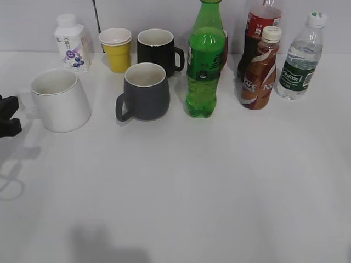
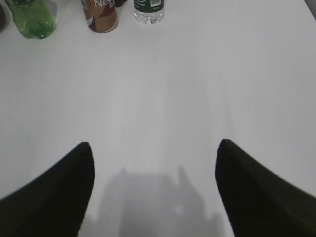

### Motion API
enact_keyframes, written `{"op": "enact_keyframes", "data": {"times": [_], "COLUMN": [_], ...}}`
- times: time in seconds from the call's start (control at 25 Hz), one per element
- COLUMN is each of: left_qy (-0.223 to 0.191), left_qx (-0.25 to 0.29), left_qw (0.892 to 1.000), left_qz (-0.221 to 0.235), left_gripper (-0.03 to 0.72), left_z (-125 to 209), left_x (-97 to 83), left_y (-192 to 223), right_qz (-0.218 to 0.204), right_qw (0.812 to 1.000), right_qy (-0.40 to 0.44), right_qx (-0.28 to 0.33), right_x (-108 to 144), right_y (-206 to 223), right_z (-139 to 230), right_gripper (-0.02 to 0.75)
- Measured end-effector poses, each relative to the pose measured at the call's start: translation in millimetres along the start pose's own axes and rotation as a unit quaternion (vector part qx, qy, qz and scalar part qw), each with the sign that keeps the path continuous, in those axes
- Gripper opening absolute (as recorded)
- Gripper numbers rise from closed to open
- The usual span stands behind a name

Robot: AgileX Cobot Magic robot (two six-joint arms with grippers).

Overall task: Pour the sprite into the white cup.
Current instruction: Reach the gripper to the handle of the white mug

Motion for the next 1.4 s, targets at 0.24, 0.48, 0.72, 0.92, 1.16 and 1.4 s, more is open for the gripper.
{"op": "enact_keyframes", "data": {"times": [0.24,0.48,0.72,0.92,1.16,1.4], "left_qy": [0.024,0.019,0.016,0.017,0.025,0.042], "left_qx": [-0.070,-0.042,-0.049,-0.055,-0.064,-0.079], "left_qw": [0.997,0.999,0.998,0.998,0.997,0.996], "left_qz": [-0.023,-0.022,-0.031,-0.033,-0.026,-0.015], "left_gripper": [0.246,0.246,0.246,0.213,0.045,0.043], "left_z": [9,33,31,30,26,10], "left_x": [-0.1,-3.4,0.5,2.6,2.5,0.8], "left_y": [15,26,41,58,66,53], "right_qz": [0.000,0.000,0.000,0.000,-0.027,-0.068], "right_qw": [1.000,1.000,1.000,1.000,0.999,0.998], "right_qy": [0.000,0.000,0.000,0.000,0.016,-0.005], "right_qx": [0.000,0.000,0.000,0.000,0.007,-0.002], "right_x": [0,0,0,0,7,18], "right_y": [0,0,0,0,0,-3], "right_z": [0,0,0,0,2,-3], "right_gripper": [0.575,0.575,0.575,0.575,0.575,0.575]}}
Point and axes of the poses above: a point on each arm's last joint axis where the gripper is mounted, y pointing out along that axis toward the gripper, x along the wrist's bending axis when the last joint is at zero, z = x × y, the point moved 4 cm from there along y, pointing out along that axis toward the gripper, and after that the axes turned 15 degrees about y, right-handed, at the moved point
